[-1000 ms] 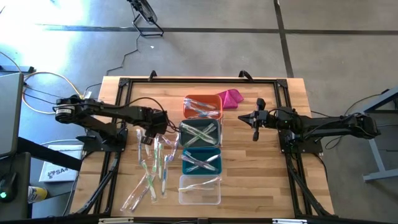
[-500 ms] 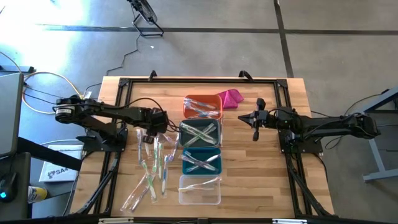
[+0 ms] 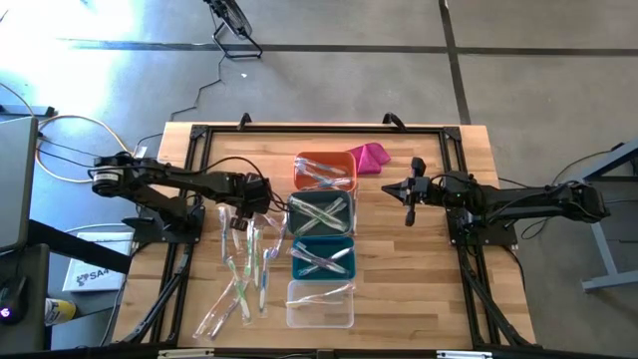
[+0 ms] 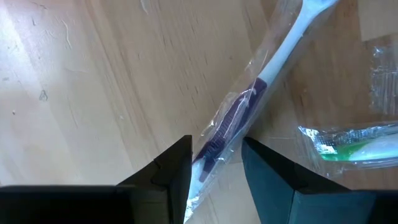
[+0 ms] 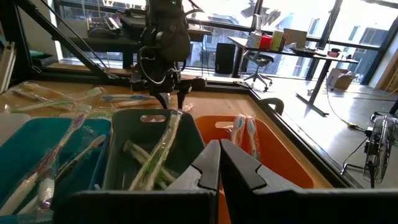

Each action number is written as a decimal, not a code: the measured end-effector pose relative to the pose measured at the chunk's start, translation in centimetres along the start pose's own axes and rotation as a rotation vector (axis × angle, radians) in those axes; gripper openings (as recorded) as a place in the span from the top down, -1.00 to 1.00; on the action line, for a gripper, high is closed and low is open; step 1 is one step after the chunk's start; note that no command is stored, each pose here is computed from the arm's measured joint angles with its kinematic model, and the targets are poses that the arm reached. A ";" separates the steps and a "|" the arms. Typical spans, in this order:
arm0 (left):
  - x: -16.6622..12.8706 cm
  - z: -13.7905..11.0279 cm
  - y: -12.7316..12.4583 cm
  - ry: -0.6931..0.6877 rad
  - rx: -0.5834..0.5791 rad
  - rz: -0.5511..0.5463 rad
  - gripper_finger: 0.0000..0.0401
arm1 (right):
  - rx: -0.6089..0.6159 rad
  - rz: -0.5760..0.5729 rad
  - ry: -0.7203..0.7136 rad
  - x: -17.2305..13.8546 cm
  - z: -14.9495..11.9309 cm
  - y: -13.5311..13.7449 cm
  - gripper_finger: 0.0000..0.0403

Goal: Pick & Place Toothbrushes
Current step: Put the purple toothbrush into the blue bin

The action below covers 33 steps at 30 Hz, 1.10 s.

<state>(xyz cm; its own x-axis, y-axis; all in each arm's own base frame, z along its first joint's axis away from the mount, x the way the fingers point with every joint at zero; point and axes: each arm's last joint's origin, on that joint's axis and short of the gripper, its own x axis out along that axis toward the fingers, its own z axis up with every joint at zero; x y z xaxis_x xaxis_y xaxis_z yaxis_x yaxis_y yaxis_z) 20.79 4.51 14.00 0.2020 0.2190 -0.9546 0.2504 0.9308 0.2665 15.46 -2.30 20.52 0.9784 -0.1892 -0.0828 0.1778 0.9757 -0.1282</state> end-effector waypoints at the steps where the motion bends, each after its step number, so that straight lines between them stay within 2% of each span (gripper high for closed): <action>1: 0.0 0.0 0.0 0.002 0.000 -0.001 0.30 | 0.000 0.000 0.000 0.0 0.0 0.0 0.98; 8: 0.1 0.0 0.0 0.000 0.000 -0.006 0.37 | 0.000 0.000 0.000 0.0 0.0 0.0 0.98; 16: 0.1 -0.1 -0.1 0.004 0.002 -0.020 0.82 | 0.000 0.000 0.000 0.0 0.0 0.0 0.98; 19: 0.1 -0.1 -0.1 0.005 0.002 -0.021 0.92 | 0.000 0.000 0.000 0.0 0.0 0.0 0.98; 30: -1.4 0.6 0.6 0.052 0.015 -0.017 0.92 | 0.000 0.000 0.000 0.0 0.0 0.0 0.98; 33: -1.7 0.1 0.6 0.126 0.046 -0.004 0.93 | 0.000 0.000 0.001 0.0 0.0 0.0 0.98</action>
<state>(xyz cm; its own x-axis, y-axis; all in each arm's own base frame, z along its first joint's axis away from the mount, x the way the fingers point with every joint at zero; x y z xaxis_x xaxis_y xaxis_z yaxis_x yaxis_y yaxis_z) 20.74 4.69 15.82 0.0811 0.2526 -0.9642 0.2950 0.9179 0.2653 15.46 -2.29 20.51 0.9784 -0.1891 -0.0834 0.1777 0.9757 -0.1282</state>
